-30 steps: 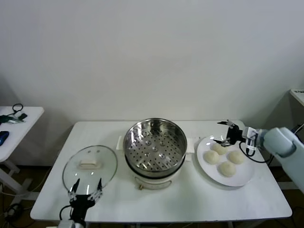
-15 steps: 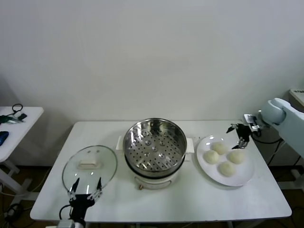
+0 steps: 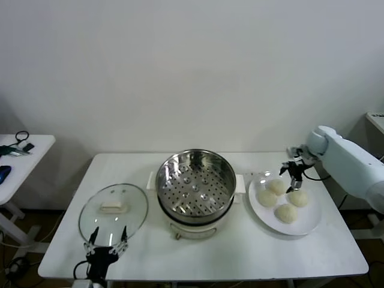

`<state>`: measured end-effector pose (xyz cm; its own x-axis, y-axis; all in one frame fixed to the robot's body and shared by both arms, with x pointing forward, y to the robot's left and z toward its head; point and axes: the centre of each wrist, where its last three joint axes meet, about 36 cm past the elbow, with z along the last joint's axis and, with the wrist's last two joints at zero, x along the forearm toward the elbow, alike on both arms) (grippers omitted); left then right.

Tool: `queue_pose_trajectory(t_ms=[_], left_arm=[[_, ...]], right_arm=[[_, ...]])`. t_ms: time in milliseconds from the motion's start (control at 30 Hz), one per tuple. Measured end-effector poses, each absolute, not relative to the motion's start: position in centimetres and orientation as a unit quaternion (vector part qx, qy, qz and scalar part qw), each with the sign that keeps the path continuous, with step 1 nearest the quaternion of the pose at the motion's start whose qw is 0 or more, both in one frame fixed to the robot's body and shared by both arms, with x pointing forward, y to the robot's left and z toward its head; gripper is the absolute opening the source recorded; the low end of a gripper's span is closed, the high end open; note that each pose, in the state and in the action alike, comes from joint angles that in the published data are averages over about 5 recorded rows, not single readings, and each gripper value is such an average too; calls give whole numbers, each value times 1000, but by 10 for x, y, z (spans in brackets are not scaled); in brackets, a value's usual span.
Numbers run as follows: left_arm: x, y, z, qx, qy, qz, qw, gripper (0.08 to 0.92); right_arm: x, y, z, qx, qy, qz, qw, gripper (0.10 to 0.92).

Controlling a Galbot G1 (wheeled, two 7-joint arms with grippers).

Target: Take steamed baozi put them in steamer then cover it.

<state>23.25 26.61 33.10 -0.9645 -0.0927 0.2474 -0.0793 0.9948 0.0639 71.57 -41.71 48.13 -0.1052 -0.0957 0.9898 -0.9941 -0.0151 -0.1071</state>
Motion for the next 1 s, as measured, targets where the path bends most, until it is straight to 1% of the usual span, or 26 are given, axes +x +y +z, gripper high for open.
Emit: queue_pose_trajectory(t_ms=[433,500,667,1000], left_arm=[[231,263,327,40,-991,-24,127,823],[231,263,327,41,-991,-24,127,823],[232,263,326,41,-991,-24,126,823],[232,261,326,40,-991,-24,126,823]], right_arm=[[721,-412,460,490,-546,508,451,822],[722,-412,460,490,-545,509,452,812],[723,-413,459,490,-543,509,454,744],[725,-409,462,494,-543,511,447,681]])
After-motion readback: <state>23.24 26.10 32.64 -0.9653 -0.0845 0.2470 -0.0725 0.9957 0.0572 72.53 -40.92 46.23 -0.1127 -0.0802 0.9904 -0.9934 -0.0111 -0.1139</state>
